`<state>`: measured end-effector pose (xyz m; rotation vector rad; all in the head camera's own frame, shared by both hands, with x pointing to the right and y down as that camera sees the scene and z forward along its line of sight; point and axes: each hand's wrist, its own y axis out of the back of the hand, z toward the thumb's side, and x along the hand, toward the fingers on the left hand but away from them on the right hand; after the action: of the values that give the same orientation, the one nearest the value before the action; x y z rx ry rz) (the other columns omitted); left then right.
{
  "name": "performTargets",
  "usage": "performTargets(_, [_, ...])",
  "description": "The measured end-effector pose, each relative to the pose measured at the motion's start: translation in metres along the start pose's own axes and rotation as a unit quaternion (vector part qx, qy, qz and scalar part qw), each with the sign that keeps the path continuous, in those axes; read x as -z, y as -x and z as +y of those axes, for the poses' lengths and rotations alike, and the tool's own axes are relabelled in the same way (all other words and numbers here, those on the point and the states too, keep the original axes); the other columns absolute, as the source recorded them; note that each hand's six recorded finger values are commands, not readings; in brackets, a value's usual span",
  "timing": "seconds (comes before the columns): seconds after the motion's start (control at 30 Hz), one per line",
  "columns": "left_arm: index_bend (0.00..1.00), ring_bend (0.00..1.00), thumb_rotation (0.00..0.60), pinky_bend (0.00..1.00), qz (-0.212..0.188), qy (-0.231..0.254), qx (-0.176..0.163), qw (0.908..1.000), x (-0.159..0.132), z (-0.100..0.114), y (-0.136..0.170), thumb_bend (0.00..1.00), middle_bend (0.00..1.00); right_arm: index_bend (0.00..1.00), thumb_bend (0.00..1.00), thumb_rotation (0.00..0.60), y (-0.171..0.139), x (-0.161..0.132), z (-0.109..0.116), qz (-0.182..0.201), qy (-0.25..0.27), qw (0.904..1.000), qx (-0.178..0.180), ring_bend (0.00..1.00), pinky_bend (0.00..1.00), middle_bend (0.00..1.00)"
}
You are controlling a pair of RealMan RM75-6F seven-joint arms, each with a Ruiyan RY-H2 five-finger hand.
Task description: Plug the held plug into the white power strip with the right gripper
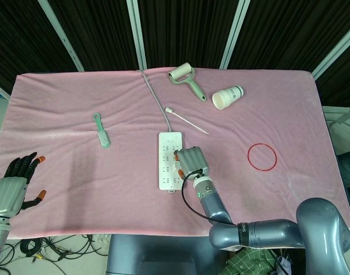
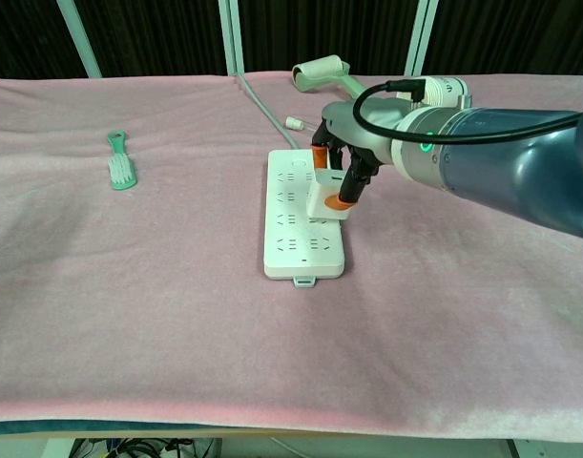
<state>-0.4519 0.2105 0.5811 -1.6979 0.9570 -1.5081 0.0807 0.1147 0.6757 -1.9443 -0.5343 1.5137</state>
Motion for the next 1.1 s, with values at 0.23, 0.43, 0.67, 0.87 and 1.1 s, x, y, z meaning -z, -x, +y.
performTargets(0.23, [0.09, 0.0, 0.6, 0.0, 0.0, 0.0, 0.001, 1.0, 0.0, 0.0, 0.0, 0.3, 0.0, 0.74, 0.34, 0.6, 0.0, -0.003, -0.001, 0.004, 0.001, 1.0, -0.001, 0.61, 0.45, 0.62])
performTargets(0.43, [0.09, 0.0, 0.6, 0.0, 0.0, 0.0, 0.0, 1.0, 0.0, 0.0, 0.0, 0.3, 0.0, 0.76, 0.34, 0.6, 0.001, -0.001, -0.001, 0.0, -0.001, 1.0, -0.001, 0.62, 0.45, 0.63])
performTargets(0.67, [0.09, 0.0, 0.6, 0.0, 0.0, 0.0, 0.001, 1.0, 0.0, -0.001, 0.0, 0.3, 0.0, 0.81, 0.34, 0.6, 0.001, -0.003, -0.001, 0.004, -0.005, 1.0, -0.002, 0.65, 0.46, 0.67])
performTargets(0.87, [0.09, 0.0, 0.6, 0.0, 0.0, 0.0, 0.001, 1.0, 0.0, 0.0, 0.0, 0.3, 0.0, 0.87, 0.34, 0.6, 0.003, -0.005, -0.004, 0.006, -0.012, 0.9999, -0.005, 0.68, 0.48, 0.71])
performTargets(1.1, [0.09, 0.0, 0.6, 0.0, 0.001, 0.001, 0.002, 1.0, 0.0, 0.0, -0.001, 0.3, 0.0, 0.89, 0.36, 0.6, 0.006, -0.01, -0.005, 0.011, -0.029, 0.9995, -0.003, 0.7, 0.5, 0.73])
